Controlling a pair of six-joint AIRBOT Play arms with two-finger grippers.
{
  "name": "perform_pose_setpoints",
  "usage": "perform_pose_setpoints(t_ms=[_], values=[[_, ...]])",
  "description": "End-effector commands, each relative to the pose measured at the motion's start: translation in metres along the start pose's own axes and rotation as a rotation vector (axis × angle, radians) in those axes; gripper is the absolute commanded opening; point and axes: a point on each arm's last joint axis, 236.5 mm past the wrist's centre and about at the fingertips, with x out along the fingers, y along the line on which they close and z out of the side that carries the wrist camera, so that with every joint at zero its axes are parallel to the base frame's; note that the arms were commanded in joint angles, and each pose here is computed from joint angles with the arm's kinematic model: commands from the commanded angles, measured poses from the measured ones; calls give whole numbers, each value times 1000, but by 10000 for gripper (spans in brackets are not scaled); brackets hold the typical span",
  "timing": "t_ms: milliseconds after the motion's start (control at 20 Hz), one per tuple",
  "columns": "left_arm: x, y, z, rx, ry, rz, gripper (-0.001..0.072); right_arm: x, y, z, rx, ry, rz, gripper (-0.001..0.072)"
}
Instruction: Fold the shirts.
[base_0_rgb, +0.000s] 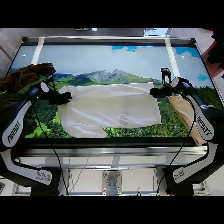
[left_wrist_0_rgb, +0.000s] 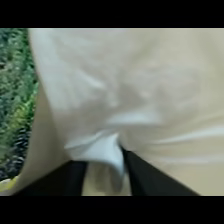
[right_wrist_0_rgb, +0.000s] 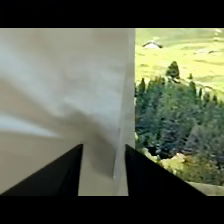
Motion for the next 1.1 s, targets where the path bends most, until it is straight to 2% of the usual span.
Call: perform_pose_setpoints(t_ms=[0,200,350,500,650,800,1050], values=[[-24,-18,19,10,-31,-46,573,-21,6,7,-9,15,13,388],[-129,-44,57,185,-165,-59,574,-115,-7,49,-105,-92,-93,388],[-173,-28,12,240,-135,12,574,-160,-10,55,-104,-152,-115,388],[-145,-9,-91,124,21,-14,573,-161,-5,42,-98,-104,-92,388],[-115,-32,-185,-43,167,-185,560,-161,-1,41,-89,-101,-73,388],[-104,-58,-222,-180,240,-325,561,-160,3,37,-85,-84,-56,388],[-82,-50,-251,-227,283,-275,561,-160,4,33,-83,-70,-50,388]])
